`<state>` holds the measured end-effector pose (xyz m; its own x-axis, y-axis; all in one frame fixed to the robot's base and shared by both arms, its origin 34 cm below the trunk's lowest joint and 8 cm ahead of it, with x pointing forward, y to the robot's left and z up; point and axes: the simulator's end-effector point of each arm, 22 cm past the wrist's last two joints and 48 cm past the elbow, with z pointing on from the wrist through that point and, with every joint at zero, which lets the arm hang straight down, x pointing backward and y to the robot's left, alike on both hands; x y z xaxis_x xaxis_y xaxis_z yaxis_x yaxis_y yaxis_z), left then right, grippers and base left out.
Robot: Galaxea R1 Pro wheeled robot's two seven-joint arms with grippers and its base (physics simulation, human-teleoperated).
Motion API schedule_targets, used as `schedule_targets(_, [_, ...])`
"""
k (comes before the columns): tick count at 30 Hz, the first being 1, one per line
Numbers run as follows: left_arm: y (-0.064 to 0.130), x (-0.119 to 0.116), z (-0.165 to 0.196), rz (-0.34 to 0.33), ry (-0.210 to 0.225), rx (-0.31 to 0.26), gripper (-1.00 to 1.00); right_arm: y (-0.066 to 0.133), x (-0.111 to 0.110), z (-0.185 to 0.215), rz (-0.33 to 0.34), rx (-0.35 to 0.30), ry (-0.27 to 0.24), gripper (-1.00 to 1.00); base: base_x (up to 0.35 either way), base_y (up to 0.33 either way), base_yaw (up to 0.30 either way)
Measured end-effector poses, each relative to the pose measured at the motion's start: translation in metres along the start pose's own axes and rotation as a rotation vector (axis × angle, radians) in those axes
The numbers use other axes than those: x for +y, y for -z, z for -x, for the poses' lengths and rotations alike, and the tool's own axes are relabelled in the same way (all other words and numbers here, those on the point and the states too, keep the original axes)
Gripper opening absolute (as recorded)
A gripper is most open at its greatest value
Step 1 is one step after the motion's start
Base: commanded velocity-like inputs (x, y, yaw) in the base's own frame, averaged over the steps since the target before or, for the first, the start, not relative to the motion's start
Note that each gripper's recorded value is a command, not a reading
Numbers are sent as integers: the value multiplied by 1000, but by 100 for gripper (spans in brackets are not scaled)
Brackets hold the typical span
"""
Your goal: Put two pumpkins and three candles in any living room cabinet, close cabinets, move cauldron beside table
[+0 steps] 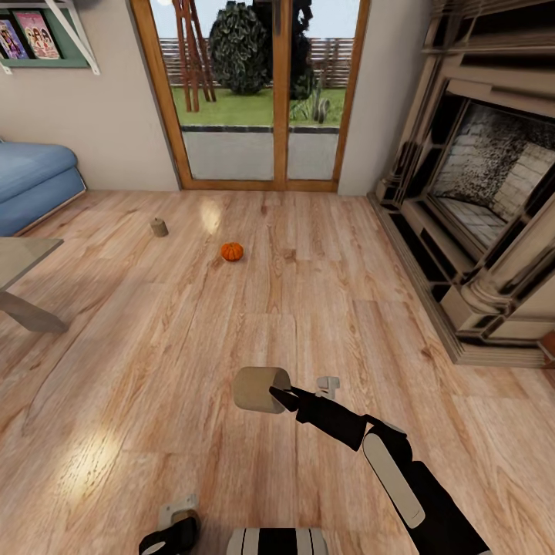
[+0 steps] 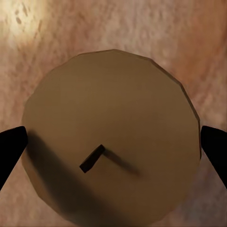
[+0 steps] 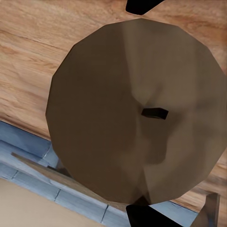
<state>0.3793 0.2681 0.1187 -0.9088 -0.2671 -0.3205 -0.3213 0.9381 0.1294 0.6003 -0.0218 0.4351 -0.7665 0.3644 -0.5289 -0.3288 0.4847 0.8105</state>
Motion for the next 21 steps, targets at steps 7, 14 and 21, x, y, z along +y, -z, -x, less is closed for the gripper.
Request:
schedule_targets(7, [0, 0, 0, 1, 1, 0, -100, 0, 0, 0, 0, 0, 0, -100, 0, 0, 0])
schedule_targets(14, [0, 1, 0, 2, 2, 0, -100, 0, 0, 0, 0, 0, 0, -100, 0, 0, 0])
schedule_targets(21, [5, -1, 11, -3, 10, -22, -100, 2, 11, 9, 11, -13, 18, -100, 0, 0, 0])
